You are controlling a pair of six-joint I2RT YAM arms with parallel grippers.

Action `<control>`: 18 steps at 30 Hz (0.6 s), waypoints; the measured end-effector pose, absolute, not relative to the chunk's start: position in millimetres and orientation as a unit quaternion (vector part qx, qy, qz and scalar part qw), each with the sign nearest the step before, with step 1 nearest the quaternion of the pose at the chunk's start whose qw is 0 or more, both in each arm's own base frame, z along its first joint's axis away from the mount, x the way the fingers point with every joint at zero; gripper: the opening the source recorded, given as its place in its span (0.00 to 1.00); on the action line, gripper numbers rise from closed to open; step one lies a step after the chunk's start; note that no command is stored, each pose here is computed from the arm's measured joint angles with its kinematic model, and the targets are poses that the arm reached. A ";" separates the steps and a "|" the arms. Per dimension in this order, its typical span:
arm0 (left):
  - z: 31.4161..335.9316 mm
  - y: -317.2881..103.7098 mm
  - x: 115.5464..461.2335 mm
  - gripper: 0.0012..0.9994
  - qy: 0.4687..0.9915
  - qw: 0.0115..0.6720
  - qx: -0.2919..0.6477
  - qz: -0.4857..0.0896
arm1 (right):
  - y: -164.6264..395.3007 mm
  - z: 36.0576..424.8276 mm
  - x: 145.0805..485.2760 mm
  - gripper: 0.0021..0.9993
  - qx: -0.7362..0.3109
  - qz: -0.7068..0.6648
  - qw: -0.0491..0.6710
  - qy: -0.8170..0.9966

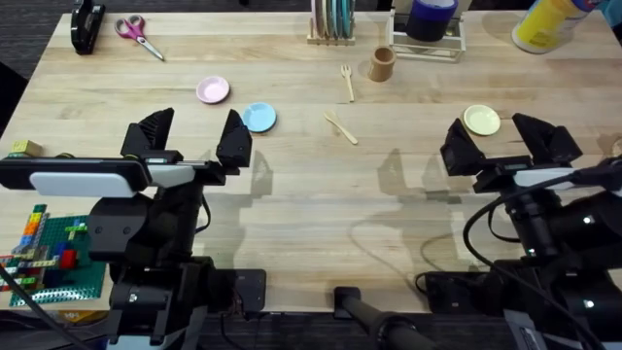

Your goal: Pick up a utensil and set it on the pink plate, then put the other utensil in the container.

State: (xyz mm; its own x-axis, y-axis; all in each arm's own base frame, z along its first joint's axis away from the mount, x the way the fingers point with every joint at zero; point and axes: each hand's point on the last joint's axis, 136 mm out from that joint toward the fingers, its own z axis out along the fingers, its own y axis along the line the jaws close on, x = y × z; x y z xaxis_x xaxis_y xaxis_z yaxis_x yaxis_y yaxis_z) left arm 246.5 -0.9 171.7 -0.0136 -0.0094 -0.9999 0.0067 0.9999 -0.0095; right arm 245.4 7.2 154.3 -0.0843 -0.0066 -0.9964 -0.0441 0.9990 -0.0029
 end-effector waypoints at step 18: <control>172.2 -4.5 246.4 0.99 0.712 0.702 0.007 -0.013 | 11.8 166.7 245.8 1.00 -0.027 0.023 0.694 0.719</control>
